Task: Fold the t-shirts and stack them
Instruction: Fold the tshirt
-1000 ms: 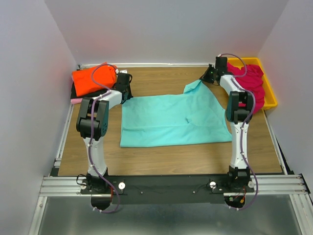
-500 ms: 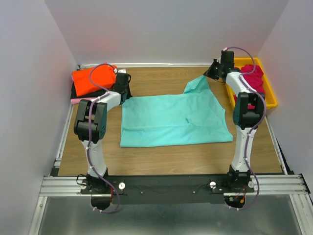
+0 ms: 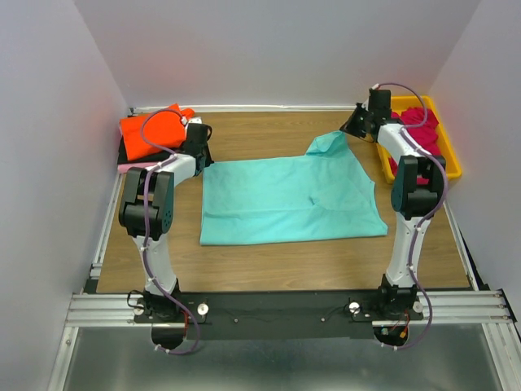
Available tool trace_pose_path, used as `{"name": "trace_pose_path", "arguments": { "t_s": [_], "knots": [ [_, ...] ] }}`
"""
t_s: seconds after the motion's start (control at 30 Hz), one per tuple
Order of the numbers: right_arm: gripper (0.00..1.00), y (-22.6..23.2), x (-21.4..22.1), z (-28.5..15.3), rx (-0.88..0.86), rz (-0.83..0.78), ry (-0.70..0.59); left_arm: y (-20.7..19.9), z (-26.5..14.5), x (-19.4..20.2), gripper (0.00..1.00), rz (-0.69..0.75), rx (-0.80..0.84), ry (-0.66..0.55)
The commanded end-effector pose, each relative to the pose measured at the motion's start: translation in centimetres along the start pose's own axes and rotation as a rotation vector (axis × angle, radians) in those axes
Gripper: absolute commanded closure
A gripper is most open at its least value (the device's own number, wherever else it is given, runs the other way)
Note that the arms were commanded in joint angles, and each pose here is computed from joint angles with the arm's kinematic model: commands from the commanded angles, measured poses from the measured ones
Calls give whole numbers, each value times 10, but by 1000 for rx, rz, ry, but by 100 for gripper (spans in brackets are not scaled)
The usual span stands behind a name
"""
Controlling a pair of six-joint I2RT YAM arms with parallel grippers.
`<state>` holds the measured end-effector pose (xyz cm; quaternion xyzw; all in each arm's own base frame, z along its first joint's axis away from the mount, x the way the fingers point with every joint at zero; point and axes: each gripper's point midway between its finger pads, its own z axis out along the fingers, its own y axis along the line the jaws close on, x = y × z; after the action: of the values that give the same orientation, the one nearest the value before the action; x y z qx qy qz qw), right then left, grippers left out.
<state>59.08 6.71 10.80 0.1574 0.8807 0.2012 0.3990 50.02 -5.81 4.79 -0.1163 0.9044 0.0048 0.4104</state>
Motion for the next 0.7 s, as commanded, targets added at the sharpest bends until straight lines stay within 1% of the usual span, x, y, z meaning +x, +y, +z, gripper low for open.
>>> {"name": "trace_pose_path", "arguments": {
  "t_s": [0.0, 0.13, 0.67],
  "knots": [
    [100, 2, -8, -9, -2, -14, -25, 9, -3, -7, 79, -21, -38, -12],
    [99, 2, -6, -10, -7, -15, -22, 9, -1, -7, 72, -24, -33, -6],
    [99, 3, 0, -10, -20, -17, -10, -3, 15, 7, 71, -14, 25, 47]
  ]
}}
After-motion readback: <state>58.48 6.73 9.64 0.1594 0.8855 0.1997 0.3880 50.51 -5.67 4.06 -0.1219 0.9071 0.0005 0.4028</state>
